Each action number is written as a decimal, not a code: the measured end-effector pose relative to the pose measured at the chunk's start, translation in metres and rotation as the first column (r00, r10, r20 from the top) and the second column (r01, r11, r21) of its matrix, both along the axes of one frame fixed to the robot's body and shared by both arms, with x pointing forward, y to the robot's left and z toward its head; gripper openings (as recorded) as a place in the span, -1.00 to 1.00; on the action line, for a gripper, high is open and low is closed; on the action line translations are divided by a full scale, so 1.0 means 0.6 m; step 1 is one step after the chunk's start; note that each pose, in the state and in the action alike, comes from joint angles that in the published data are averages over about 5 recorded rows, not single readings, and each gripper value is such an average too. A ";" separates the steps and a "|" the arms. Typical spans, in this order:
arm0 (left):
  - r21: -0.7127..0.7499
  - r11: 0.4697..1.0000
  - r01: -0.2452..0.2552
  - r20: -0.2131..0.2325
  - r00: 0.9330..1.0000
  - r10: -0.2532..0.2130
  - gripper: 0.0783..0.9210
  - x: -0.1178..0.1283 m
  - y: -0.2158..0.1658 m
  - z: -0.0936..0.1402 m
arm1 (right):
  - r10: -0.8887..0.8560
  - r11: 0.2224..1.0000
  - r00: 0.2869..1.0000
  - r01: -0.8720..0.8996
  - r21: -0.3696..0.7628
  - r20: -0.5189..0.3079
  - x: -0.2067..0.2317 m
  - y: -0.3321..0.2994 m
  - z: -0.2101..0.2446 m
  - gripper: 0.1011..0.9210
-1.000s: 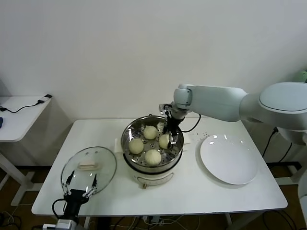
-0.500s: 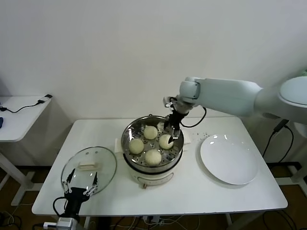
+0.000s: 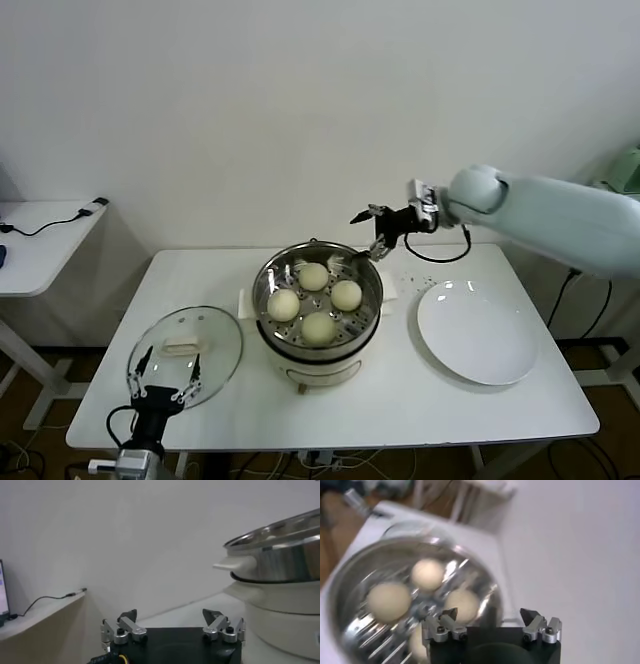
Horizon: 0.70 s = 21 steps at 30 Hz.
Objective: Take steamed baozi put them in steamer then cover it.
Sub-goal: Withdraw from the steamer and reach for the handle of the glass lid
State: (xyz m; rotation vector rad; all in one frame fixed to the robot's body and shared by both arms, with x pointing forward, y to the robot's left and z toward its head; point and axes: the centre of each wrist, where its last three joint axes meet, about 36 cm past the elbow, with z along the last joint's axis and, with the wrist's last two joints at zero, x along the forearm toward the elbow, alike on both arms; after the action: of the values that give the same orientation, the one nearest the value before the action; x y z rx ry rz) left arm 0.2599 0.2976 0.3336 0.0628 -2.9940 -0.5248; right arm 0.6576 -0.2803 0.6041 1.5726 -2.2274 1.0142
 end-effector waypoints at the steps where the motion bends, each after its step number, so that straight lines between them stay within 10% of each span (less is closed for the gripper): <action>1: 0.003 1.000 0.001 0.002 1.000 -0.001 0.77 0.001 -0.001 0.002 | -0.027 0.998 0.999 0.026 0.049 0.019 -0.009 -0.010 -0.012 0.76; 21: 0.230 0.973 0.021 0.013 1.000 -0.025 0.77 0.005 -0.002 0.048 | -0.524 0.678 0.850 0.383 0.627 0.047 -0.215 -0.095 -0.199 0.76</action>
State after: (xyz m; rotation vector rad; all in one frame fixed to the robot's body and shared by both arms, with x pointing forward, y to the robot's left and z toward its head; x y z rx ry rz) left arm 0.2631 0.2965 0.3623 0.0500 -2.9373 -0.8760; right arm 0.5284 -0.3372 0.4846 0.9680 -3.0991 0.3513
